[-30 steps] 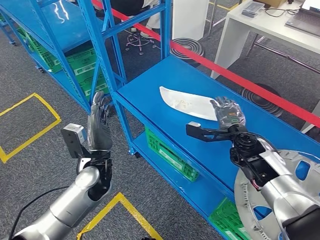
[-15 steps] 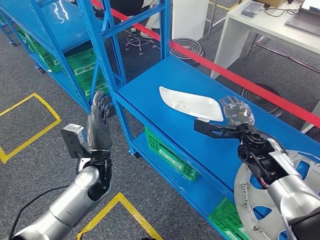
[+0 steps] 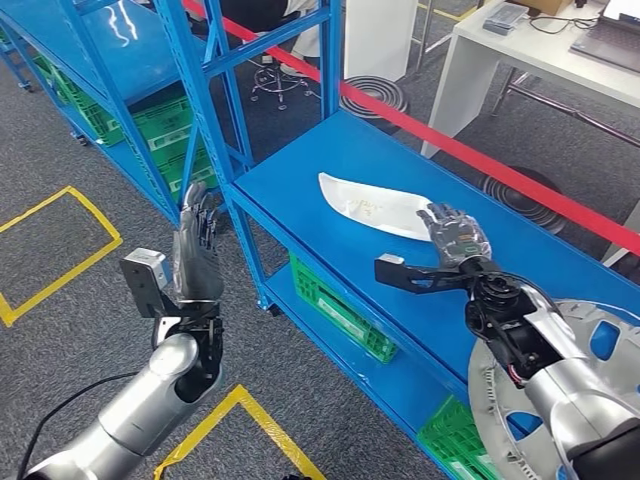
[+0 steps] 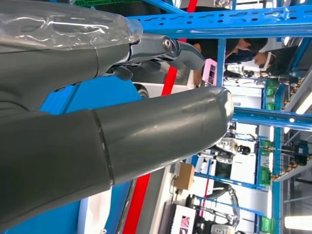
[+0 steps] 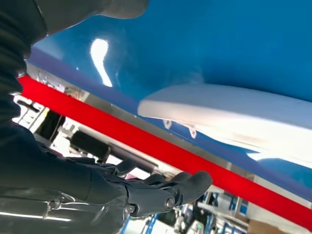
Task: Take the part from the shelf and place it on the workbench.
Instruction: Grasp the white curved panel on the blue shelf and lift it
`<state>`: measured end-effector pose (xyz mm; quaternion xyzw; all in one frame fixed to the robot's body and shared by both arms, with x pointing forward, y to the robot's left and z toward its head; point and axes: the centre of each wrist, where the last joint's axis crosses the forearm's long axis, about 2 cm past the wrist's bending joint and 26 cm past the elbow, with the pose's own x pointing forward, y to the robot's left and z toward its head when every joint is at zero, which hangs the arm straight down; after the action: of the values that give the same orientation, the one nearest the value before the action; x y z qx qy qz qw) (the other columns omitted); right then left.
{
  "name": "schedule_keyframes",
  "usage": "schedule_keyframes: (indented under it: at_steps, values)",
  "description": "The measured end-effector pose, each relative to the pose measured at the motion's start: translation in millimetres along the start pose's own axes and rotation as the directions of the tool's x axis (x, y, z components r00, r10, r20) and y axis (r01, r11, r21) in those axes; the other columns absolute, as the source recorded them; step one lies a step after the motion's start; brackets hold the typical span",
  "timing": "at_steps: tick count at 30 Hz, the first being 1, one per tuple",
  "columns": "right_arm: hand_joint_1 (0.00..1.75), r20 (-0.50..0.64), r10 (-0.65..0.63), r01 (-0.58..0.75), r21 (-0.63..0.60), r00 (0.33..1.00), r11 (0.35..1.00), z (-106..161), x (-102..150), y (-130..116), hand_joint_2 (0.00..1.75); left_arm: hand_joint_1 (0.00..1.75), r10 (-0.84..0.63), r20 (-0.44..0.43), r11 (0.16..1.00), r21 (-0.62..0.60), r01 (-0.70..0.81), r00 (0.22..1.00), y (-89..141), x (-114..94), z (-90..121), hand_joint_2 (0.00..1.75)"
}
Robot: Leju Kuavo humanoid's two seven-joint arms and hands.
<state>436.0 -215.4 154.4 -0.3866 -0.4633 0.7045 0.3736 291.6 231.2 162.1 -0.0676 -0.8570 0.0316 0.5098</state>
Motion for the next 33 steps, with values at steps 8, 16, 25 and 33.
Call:
schedule_keyframes:
  at_steps: [8, 16, 25, 33]
  values:
    - [0.0, 0.058, 0.015, -0.014, -0.016, 0.998, 1.0, -3, 15, -5, 1.75, 0.0, 0.014, 0.005, 1.0, -0.008, -0.014, 1.0, -2, 0, 0, 0.0]
    - [0.0, 0.088, 0.015, -0.014, -0.015, 0.996, 1.0, -5, 24, -6, 1.75, 0.0, 0.022, 0.007, 1.0, -0.01, -0.022, 1.0, -3, 0, 0, 0.0]
    - [1.75, 0.078, -0.041, 0.039, 0.02, 0.996, 0.999, -5, 25, -6, 1.75, 0.0, 0.022, 0.004, 1.0, -0.008, -0.022, 1.0, -3, -1, 2, 0.0]
    - [1.75, 0.07, -0.065, 0.063, 0.02, 0.995, 0.998, -5, 24, -6, 1.75, 0.0, 0.019, -0.002, 1.0, -0.004, -0.019, 1.0, -3, -2, 5, 0.0]
